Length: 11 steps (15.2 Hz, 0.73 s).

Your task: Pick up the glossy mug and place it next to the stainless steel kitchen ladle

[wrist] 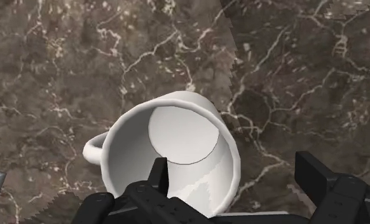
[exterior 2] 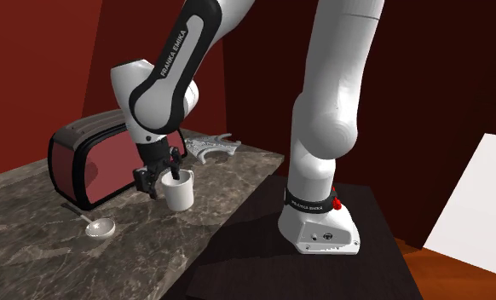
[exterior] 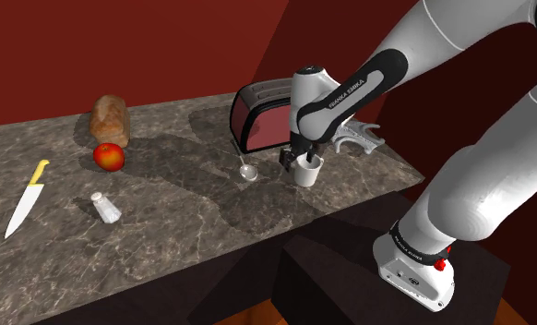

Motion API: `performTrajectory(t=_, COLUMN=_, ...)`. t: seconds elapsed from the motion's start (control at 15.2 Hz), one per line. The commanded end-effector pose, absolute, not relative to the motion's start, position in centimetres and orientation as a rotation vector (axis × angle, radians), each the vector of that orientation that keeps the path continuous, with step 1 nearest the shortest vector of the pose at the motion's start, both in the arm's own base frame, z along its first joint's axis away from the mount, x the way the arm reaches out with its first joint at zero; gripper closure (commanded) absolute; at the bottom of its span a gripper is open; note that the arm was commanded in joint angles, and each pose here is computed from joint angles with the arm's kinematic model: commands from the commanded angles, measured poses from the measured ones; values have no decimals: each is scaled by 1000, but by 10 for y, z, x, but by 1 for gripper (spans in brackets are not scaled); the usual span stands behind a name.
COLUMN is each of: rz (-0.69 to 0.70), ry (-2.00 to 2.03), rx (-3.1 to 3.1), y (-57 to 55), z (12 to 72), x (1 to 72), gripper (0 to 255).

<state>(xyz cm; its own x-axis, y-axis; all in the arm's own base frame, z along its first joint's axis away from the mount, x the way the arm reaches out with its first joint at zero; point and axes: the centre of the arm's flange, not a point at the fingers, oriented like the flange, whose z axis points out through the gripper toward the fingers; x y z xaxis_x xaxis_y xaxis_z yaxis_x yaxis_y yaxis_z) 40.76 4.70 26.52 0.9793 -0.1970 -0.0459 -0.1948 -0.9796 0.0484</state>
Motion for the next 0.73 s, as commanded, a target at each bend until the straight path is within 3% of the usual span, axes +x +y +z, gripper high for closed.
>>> performTrajectory(t=0.0, rz=-79, ry=-305, rx=3082, y=47, z=285, x=408, gripper=0)
performTrajectory(t=0.13, rz=-79, ry=-305, rx=3082, y=48, z=309, x=410, gripper=0)
performTrajectory(t=0.66, rz=-79, ry=-305, rx=3082, y=48, z=309, x=410, gripper=0)
